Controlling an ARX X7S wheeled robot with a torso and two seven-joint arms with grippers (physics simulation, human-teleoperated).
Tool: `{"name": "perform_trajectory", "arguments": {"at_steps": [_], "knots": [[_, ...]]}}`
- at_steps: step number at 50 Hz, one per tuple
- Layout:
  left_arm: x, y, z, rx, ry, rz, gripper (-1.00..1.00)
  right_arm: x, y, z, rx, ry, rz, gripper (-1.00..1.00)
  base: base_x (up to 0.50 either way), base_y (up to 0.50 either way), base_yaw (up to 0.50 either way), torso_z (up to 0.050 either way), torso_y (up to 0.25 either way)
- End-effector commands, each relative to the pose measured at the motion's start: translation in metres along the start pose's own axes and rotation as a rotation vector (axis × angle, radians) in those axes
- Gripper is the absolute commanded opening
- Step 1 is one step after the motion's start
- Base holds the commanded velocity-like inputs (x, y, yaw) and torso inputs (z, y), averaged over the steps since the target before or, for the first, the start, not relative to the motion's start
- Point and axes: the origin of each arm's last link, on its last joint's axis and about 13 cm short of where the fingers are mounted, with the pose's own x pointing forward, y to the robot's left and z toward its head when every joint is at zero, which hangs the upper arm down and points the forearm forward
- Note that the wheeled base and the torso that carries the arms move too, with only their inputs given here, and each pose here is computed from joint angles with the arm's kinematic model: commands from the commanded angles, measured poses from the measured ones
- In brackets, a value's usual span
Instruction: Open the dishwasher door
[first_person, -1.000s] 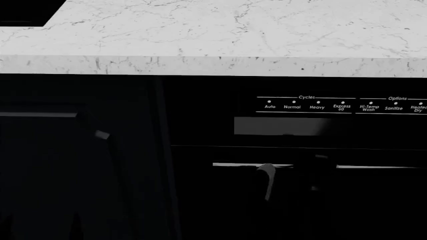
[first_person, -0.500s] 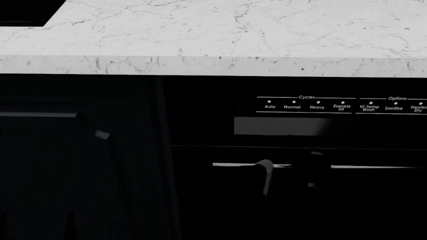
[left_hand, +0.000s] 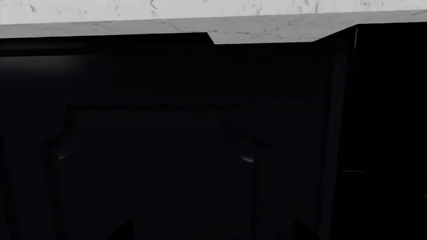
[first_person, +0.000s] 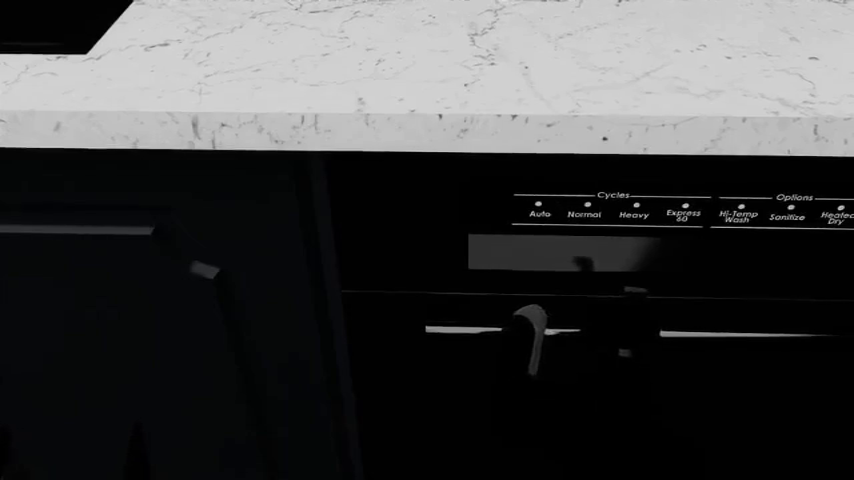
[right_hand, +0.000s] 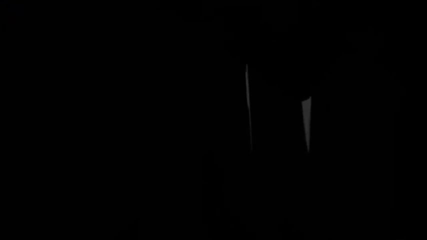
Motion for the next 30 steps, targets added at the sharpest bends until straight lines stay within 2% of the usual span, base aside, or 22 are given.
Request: {"name": "perform_trajectory", "arguments": {"at_steps": [1, 7, 13, 30], "knots": [[-0.001, 0.001, -0.001, 0.000, 0.000, 0.002, 1.00, -0.003, 0.013, 0.001, 0.035, -0.005, 0.065, -1.00, 0.00, 0.00, 0.00, 0.000, 0.000], [-0.001, 0.000, 0.000, -0.002, -0.002, -0.003, 1.00, -0.007, 0.016, -0.007, 0.032, -0.017, 0.061, -1.00, 0.00, 0.00, 0.00, 0.000, 0.000], [0.000, -0.001, 0.000, -0.001, -0.005, -0.009, 1.00, -0.026, 0.015, -0.010, 0.028, -0.027, 0.060, -1.00, 0.00, 0.00, 0.00, 0.000, 0.000], [0.003, -0.003, 0.003, -0.002, -0.013, -0.017, 1.00, -0.066, 0.031, -0.016, 0.051, -0.050, 0.083, -1.00, 0.00, 0.00, 0.00, 0.000, 0.000]]}}
